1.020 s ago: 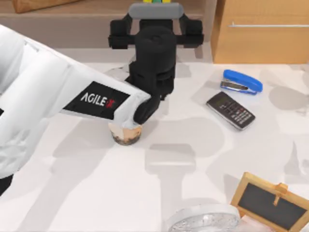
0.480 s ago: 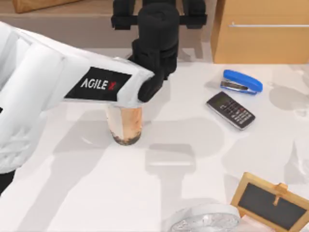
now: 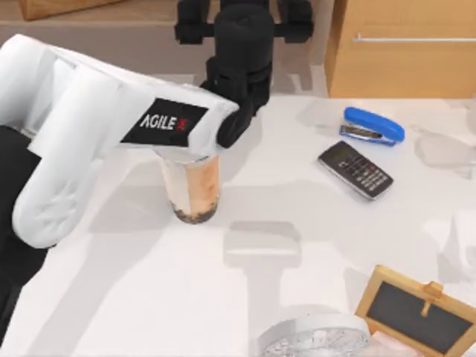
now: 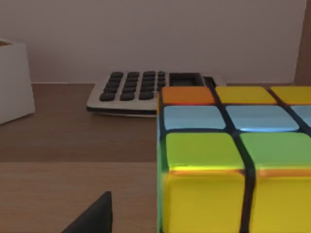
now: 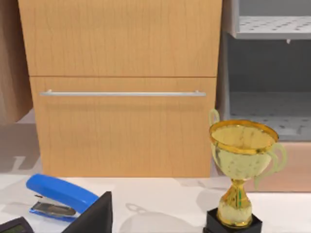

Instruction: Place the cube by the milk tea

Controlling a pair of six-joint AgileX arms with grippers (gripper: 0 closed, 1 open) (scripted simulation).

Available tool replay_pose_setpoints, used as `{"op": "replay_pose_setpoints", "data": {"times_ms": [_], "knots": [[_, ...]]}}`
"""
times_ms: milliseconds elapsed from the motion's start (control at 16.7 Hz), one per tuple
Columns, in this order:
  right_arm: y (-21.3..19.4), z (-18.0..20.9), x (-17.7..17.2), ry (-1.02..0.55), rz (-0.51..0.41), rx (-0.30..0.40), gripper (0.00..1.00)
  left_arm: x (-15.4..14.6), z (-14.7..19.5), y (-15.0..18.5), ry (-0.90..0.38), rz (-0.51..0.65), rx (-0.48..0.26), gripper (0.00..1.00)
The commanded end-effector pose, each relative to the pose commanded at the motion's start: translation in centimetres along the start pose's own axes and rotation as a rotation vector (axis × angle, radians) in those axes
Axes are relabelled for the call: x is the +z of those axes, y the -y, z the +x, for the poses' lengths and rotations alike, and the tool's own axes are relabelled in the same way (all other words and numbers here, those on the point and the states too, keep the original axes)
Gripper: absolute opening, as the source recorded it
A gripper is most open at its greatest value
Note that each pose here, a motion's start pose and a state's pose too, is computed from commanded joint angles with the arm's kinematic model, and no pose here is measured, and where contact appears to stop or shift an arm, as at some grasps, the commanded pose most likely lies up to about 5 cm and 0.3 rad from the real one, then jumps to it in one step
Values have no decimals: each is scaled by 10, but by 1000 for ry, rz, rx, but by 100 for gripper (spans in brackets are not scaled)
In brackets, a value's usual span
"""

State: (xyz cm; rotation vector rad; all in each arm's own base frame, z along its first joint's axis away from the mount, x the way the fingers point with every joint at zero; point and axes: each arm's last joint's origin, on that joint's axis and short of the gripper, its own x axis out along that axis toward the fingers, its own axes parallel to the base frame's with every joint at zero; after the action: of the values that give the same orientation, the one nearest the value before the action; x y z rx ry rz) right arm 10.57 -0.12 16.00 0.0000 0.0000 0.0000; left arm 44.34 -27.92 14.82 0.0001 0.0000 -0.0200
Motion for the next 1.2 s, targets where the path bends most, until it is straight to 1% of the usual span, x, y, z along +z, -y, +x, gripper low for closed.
{"op": "replay_pose_setpoints", "data": {"times_ms": [180,960,1020,1200], "knots": [[0,0,0,0,0,0,100,0,0,0,0,0,0,100],[0,0,0,0,0,0,100,0,0,0,0,0,0,2],[0,0,0,0,0,0,100,0,0,0,0,0,0,0],[0,0,0,0,0,0,100,0,0,0,0,0,0,0]]}}
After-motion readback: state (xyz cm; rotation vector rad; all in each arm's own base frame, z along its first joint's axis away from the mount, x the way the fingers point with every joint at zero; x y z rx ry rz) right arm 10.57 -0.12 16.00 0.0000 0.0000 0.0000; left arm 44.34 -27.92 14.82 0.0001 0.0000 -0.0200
